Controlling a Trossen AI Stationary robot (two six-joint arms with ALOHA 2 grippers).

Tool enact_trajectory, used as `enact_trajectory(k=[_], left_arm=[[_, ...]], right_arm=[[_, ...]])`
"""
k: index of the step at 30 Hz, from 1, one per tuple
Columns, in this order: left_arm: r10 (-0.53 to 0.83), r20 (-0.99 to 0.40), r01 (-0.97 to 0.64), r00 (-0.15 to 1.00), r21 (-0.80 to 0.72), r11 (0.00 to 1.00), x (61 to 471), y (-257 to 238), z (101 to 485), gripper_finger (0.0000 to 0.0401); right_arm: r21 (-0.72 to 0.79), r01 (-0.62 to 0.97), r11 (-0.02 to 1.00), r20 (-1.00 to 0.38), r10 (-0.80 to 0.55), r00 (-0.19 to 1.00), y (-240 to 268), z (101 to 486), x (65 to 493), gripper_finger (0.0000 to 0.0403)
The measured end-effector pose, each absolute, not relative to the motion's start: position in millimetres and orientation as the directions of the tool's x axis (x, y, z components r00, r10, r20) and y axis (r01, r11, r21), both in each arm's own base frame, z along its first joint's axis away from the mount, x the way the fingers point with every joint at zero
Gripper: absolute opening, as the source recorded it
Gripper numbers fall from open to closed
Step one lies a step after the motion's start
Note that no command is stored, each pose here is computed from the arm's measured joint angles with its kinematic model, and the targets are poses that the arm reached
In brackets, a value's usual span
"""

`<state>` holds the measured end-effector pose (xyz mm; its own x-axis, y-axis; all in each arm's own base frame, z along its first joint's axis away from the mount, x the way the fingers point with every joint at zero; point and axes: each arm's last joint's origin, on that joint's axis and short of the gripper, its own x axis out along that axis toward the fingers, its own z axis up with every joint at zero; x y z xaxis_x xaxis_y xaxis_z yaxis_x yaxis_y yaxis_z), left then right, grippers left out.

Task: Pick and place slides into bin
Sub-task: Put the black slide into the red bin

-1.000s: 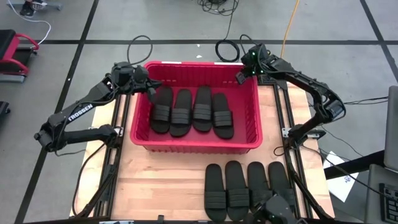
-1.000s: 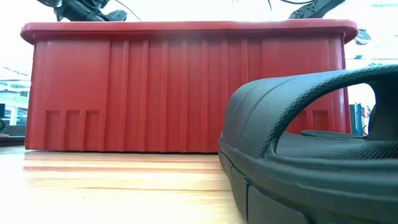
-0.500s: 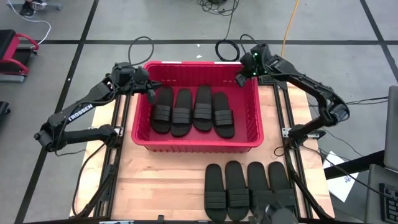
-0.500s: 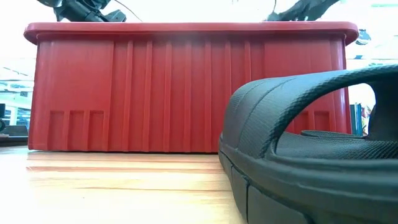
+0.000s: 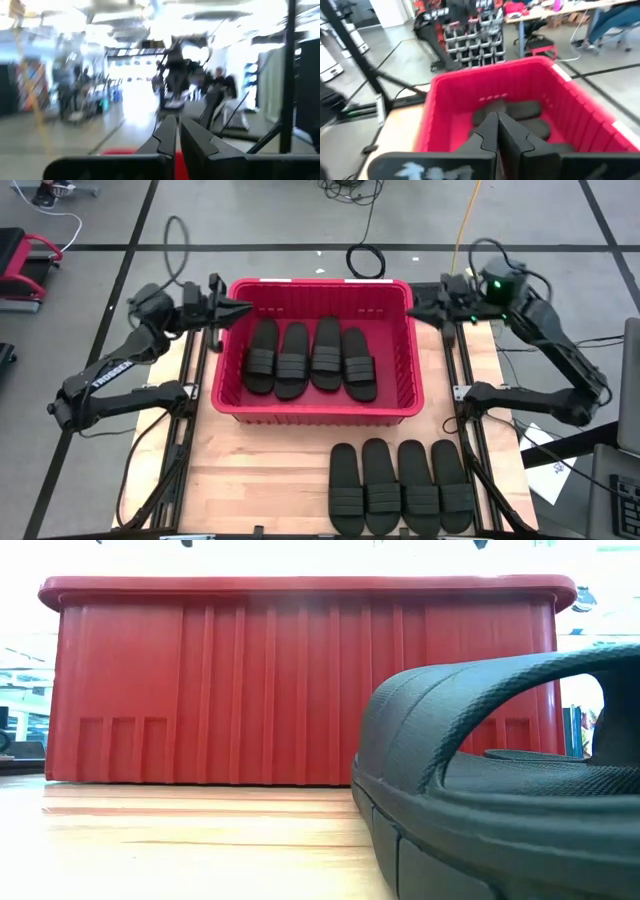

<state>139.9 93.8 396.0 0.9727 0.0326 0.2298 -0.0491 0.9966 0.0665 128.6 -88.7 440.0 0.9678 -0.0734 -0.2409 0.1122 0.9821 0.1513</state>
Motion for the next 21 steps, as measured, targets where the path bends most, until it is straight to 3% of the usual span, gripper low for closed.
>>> enact_trajectory(k=[4,7,10,17,21], left_arm=[[0.084,0.275,-0.1,0.958,0.044,0.994,135.2,79.8,401.8,0.0026],[0.162,0.257,-0.161,0.953,-0.022,0.987,132.6,74.2,399.9,0.0026],[0.154,0.21,-0.142,0.966,-0.071,0.987,134.5,70.4,395.2,0.0026],[0.071,0.213,-0.031,0.974,-0.187,0.982,141.2,61.5,395.3,0.0026],[-0.127,0.201,0.17,0.971,-0.214,0.962,142.5,52.2,395.5,0.0026]], right_arm=[[0.168,0.078,0.983,-0.277,-0.029,0.96,-66.8,438.3,111.8,0.0],[0.146,0.05,0.988,-0.291,-0.005,0.957,-58.1,437.2,104.9,0.0],[0.133,0.027,0.991,-0.305,0.015,0.952,-54.7,435.8,103.8,0.0],[0.269,-0.125,0.955,-0.247,0.194,0.949,-51.3,439.2,115.4,0.0],[0.347,-0.067,0.935,-0.285,0.173,0.943,-46.5,436.2,122.3,0.0003]])
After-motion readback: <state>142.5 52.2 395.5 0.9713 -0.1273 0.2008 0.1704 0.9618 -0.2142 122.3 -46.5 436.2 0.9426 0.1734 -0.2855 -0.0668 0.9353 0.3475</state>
